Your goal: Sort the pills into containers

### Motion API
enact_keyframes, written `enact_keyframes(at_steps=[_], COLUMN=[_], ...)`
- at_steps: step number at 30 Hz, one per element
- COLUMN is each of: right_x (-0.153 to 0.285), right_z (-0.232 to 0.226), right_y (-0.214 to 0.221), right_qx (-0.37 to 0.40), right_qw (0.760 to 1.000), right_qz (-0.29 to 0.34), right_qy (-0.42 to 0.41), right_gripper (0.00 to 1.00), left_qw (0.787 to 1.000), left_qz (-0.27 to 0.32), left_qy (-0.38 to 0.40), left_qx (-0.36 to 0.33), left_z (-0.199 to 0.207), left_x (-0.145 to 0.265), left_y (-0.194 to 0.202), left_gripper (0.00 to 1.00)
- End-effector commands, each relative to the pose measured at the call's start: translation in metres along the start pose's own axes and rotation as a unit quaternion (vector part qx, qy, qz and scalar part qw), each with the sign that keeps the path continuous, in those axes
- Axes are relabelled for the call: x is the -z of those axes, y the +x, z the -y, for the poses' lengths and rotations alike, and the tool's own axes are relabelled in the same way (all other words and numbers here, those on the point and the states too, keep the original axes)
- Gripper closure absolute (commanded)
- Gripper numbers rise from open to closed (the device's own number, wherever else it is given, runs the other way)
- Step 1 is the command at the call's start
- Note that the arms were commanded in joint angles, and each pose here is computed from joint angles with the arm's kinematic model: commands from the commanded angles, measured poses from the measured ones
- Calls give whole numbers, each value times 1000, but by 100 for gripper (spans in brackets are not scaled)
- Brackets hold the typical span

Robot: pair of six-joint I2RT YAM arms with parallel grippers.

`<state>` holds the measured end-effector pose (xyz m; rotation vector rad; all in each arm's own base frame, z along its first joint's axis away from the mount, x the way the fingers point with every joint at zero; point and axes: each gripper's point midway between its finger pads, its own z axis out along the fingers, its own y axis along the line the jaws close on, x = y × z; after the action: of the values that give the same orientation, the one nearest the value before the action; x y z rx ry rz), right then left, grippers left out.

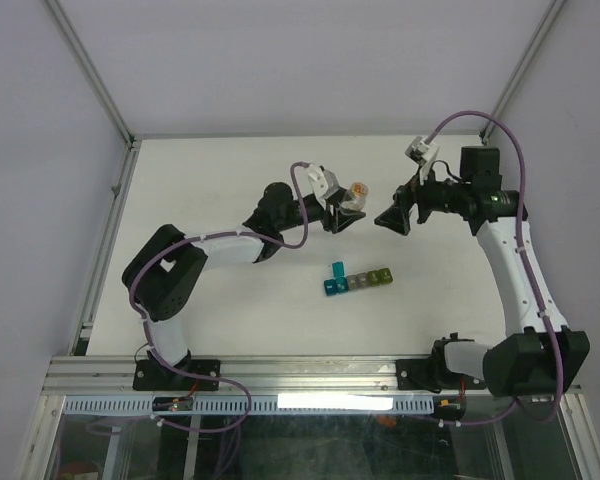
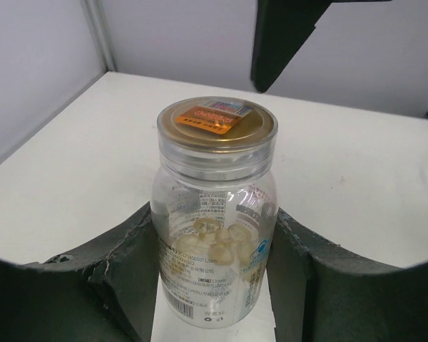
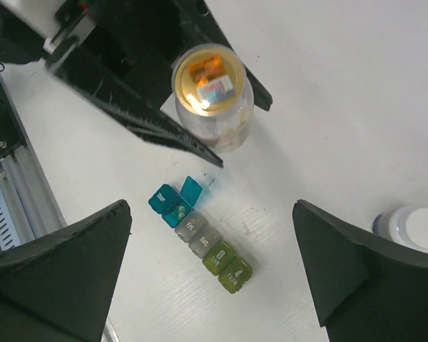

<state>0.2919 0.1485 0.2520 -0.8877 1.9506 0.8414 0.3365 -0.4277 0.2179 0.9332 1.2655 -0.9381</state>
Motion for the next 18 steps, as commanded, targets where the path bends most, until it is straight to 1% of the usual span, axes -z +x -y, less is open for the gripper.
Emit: enact_keyframes(at_steps=[1,3,6,8,11,15,18], right_x=[32,36,37,33,35,33,28], right_z=[-44,-60,-74,-69,-64,-62,-64], right_y=[-27,-25,-26,-32,-41,-34,-28], right_qx=[125,179,194,188,222,273,312], right_qw=[989,978,969,968,961,949,936], right_qz=[65,82,93,93,88,87,86], right_qy=[-47,-75,-123,-134,-135,-133,-138], right_gripper=[1,1,1,1,1,1,1], left_qw=[988,980,961,950,946,946,942], left_qz=[92,89,57,41,29,13,-3], left_qy=[126,176,268,307,317,316,326], left_qx=[16,23,40,52,63,70,80], left_z=[23,33,53,61,61,57,57], left_x=[22,27,34,37,38,39,39], left_y=[-72,-73,-65,-60,-56,-53,-46], left_gripper=[100,100,100,100,100,100,100])
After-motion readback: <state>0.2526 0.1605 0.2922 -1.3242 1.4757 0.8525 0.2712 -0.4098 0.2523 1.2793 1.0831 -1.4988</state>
